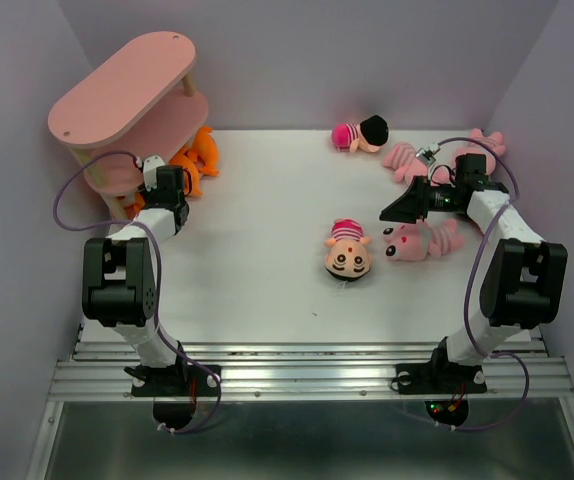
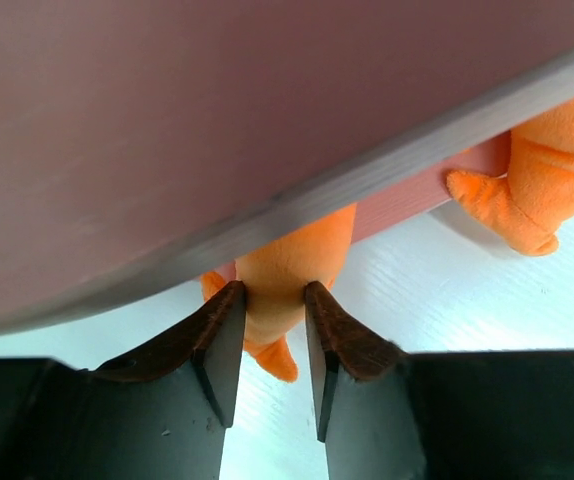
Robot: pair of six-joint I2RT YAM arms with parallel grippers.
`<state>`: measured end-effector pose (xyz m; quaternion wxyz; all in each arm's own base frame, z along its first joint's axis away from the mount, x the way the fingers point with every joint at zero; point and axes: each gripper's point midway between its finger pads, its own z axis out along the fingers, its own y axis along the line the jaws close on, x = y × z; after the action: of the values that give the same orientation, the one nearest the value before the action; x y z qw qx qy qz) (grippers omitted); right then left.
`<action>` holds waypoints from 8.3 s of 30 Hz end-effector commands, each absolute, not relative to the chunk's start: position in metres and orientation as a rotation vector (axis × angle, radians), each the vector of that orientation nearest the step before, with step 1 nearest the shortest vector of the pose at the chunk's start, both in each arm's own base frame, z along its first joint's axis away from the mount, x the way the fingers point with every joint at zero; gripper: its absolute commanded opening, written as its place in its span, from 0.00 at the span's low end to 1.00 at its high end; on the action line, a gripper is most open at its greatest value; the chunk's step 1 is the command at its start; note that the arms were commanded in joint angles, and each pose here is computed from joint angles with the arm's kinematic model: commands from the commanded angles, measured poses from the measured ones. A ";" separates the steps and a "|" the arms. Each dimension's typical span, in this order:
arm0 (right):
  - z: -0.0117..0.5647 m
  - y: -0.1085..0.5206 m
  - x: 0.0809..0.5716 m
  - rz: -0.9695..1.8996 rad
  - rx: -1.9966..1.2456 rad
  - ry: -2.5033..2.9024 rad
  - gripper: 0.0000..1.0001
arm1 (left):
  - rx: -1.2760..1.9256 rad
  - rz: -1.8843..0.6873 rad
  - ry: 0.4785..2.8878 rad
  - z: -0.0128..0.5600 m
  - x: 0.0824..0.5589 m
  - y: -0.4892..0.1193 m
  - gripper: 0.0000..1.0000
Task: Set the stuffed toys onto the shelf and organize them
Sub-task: Place the stuffed toy onto shelf, then grab a stuffed toy with the right arm, then pass the stuffed toy from the right arm to the left, then pass the stuffed toy from the left arm to the right, then pass the stuffed toy from the right arm to the left
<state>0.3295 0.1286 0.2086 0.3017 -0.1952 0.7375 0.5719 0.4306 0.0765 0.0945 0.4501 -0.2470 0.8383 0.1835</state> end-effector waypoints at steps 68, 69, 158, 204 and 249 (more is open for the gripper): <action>0.134 0.186 0.329 0.632 -1.017 2.442 1.00 | 0.133 -0.641 1.597 0.331 0.253 -0.099 0.99; 0.130 0.184 0.331 0.620 -1.002 2.458 1.00 | 0.132 -0.655 1.600 0.327 0.251 -0.101 0.99; 0.226 0.255 0.267 1.132 -1.026 2.101 1.00 | -0.097 -1.004 1.638 0.254 0.282 -0.233 0.00; 0.255 0.311 0.292 1.576 -0.776 1.990 0.01 | -0.080 -1.029 1.439 0.293 0.259 -0.259 0.45; 0.276 0.263 0.290 1.067 -1.457 1.346 0.01 | 0.705 -1.234 1.585 0.242 0.196 -0.278 0.79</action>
<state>0.2942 0.2607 0.2425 0.3984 -0.5706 0.5791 0.4246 0.1981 -0.2744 0.2235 0.4660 0.2712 0.6849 -0.4901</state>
